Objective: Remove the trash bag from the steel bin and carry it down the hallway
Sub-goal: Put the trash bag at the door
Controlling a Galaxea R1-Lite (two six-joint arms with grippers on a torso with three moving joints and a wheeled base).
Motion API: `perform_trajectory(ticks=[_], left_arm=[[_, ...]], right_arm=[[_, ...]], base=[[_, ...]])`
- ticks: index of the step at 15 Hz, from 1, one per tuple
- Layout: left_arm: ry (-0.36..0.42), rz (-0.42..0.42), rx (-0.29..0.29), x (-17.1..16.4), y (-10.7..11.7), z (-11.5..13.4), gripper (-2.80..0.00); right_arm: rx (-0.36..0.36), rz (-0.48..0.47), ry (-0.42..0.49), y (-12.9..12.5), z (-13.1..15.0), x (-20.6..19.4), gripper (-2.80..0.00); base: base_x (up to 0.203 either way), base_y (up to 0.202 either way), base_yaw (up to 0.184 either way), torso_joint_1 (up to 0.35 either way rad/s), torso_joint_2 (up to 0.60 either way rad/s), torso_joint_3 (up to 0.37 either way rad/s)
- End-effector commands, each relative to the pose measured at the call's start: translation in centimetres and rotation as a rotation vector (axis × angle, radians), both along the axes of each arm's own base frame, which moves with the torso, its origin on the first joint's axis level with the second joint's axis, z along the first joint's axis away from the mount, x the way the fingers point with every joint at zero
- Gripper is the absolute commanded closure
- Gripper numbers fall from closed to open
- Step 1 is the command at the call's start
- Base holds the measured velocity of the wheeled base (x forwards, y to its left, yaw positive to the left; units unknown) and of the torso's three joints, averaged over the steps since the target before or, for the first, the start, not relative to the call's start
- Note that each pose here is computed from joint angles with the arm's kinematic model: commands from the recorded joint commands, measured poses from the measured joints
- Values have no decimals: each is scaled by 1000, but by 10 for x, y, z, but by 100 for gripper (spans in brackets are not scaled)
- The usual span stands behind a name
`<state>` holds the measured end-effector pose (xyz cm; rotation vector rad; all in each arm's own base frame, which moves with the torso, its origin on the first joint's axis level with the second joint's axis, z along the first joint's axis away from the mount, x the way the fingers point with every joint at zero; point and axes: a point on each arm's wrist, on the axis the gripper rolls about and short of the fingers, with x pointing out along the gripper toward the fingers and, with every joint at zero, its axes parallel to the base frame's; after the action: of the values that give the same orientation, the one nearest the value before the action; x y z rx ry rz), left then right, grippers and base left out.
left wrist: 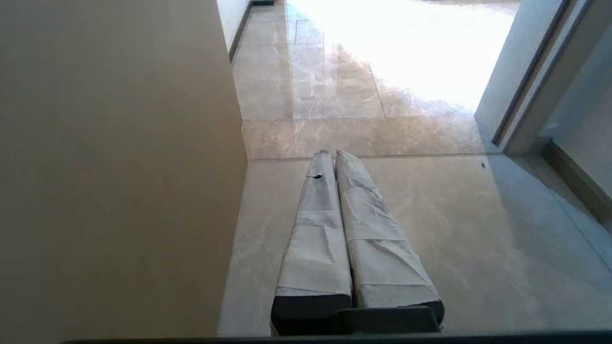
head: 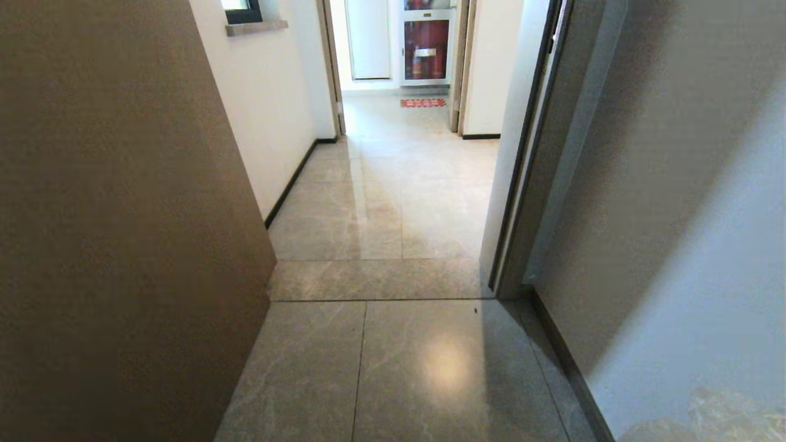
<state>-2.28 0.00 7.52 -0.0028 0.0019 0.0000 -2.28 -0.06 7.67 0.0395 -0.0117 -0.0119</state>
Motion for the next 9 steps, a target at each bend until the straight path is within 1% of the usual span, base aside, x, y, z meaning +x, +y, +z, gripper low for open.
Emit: perform_trajectory(ticks=[1,9], left_arm=[[2,0,0,0,0,0,0],[1,0,-1,0,0,0,0]], right_arm=[[1,-1,2,0,0,0,0],[1,0,2,0,0,0,0]], base=[[193,0,1,-2,-2,-2],[194,0,0,1,5,4]])
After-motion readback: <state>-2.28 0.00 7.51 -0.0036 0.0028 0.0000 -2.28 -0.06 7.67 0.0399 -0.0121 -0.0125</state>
